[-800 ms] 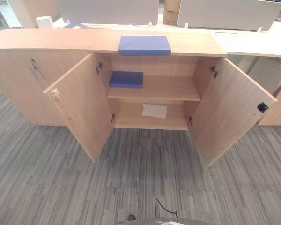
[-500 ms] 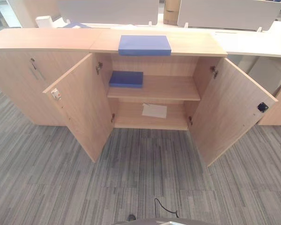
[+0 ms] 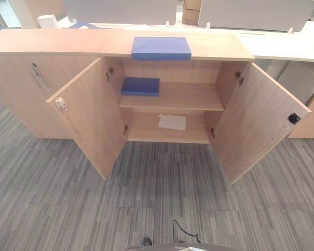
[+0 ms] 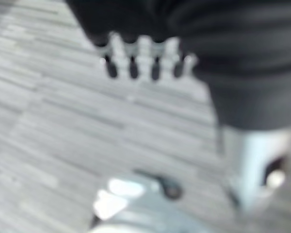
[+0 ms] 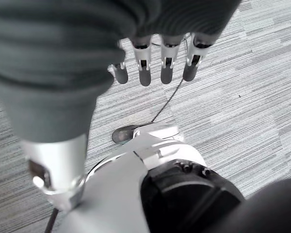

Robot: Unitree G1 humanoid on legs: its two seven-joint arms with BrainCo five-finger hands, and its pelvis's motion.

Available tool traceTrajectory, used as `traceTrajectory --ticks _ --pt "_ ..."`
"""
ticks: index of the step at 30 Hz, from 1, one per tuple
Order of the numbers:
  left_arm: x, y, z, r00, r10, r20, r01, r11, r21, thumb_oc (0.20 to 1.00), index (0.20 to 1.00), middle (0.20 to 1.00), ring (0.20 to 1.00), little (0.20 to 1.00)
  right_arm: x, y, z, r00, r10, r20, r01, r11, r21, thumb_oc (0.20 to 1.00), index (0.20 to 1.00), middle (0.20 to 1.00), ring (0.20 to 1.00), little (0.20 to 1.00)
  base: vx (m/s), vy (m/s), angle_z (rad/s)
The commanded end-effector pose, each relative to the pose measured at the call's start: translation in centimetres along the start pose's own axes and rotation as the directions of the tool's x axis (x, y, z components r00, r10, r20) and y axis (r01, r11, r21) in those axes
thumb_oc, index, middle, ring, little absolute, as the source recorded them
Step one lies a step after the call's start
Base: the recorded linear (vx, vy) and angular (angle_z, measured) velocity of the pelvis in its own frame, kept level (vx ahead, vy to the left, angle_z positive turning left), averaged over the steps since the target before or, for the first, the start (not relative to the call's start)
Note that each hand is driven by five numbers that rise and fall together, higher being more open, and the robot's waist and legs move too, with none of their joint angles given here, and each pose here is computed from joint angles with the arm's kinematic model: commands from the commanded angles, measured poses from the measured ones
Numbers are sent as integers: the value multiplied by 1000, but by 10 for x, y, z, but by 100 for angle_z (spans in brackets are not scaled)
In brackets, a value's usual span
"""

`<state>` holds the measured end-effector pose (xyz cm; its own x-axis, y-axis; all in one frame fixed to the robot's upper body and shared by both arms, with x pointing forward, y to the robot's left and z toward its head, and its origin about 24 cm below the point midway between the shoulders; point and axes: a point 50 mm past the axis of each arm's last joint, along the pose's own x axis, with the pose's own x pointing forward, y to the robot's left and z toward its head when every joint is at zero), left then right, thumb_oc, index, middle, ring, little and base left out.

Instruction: Put the empty folder in the office cabinet

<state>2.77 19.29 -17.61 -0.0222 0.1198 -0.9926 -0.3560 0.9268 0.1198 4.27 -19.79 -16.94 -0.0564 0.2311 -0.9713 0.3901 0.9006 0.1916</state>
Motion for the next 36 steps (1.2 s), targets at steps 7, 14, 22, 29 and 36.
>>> traceTrajectory --ticks 7,14,22,29,36 --pt "-1 2 18 999 20 26 -21 1000 11 1000 1000 1000 1000 1000 4 18 1 999 26 -44 -29 998 -49 1000 1000 1000 1000 1000 0 0 0" --pt "-1 3 17 999 24 23 -24 1000 15 1000 1000 1000 1000 1000 4 18 -1 998 27 -48 -29 998 -48 1000 1000 1000 1000 1000 0 0 0" --pt "-1 2 16 1000 22 8 -22 999 23 1000 1000 1000 1000 1000 4 16 -2 998 25 -53 -28 998 -52 1000 1000 1000 1000 1000 0 0 0" --pt "-1 2 15 1000 21 -6 -21 999 25 1000 1000 1000 1000 1000 4 16 -2 998 21 -57 -24 998 -60 1000 1000 1000 1000 1000 0 0 0" --pt "-1 2 14 1000 26 -11 -26 999 30 1000 1000 1000 1000 1000 4 16 -2 998 18 -61 -22 998 -67 1000 1000 1000 1000 1000 8 -13 0"
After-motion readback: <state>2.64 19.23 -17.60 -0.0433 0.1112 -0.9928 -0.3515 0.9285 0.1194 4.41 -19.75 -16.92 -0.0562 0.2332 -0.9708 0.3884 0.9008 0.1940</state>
